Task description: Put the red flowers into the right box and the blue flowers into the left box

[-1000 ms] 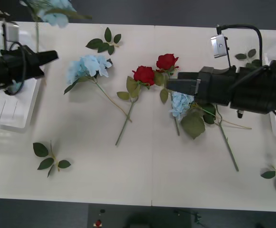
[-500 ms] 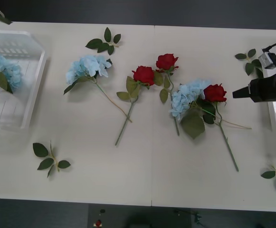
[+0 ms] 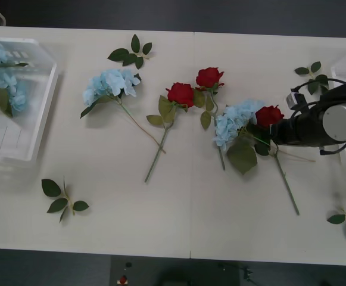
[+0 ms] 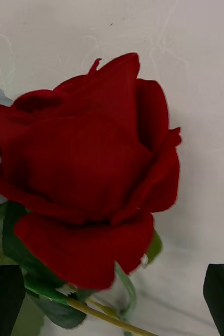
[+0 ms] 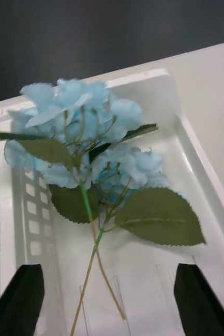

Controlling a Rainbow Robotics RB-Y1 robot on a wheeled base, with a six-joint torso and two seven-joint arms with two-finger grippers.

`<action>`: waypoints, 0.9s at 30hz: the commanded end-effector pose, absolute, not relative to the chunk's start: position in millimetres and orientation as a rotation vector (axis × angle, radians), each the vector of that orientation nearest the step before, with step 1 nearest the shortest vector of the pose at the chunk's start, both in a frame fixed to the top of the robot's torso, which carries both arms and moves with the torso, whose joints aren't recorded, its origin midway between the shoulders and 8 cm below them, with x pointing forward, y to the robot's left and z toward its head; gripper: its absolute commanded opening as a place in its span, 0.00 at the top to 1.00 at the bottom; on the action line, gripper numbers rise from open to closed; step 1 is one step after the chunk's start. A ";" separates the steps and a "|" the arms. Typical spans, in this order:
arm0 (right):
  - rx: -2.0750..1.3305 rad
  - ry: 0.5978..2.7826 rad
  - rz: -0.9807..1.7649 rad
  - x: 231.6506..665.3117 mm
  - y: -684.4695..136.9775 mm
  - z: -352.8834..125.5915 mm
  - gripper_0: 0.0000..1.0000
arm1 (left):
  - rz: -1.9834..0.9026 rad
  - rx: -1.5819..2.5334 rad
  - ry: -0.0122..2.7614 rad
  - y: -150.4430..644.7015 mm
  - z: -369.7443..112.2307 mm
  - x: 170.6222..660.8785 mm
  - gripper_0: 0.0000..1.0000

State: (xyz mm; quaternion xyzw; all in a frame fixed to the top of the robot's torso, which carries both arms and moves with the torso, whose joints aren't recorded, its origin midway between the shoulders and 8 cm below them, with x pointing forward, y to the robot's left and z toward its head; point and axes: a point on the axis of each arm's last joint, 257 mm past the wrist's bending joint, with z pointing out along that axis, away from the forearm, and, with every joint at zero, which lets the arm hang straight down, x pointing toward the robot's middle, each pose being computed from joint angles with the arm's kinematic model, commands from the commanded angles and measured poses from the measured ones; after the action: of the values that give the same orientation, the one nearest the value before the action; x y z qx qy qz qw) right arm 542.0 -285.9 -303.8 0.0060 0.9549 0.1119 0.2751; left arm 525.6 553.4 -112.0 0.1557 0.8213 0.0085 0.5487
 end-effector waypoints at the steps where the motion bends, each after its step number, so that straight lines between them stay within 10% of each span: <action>1: 0.087 2.510 0.277 569.2 -280.8 -284.1 0.00 | -0.056 0.513 1.911 517.4 -79.4 516.7 0.00; 9: 0.071 2.486 0.115 588.8 -290.6 -288.8 0.00 | -0.333 0.695 1.916 384.7 -55.5 527.3 0.00; 11: 0.060 2.485 0.095 589.2 -290.8 -290.6 0.17 | -0.375 0.692 1.948 364.3 -57.3 530.2 0.00; 13: 0.059 2.482 0.090 590.0 -288.4 -291.3 0.70 | -0.443 0.653 2.026 329.7 -66.4 534.4 0.00; 15: 0.067 2.486 0.090 589.4 -289.0 -293.2 1.00 | -0.489 0.601 2.084 301.1 -74.3 537.2 0.00; 27: 0.045 2.484 0.093 591.6 -284.5 -289.4 1.00 | -0.701 0.098 2.336 156.0 -129.6 520.4 0.00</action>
State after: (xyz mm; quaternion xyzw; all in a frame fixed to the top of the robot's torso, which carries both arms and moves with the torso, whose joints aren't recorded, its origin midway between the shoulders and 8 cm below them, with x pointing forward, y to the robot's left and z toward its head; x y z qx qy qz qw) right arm 577.9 -292.2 -311.0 0.0129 0.9519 0.0274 0.3050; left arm 521.8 174.0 -144.8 0.0366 0.9022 -0.2834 0.3230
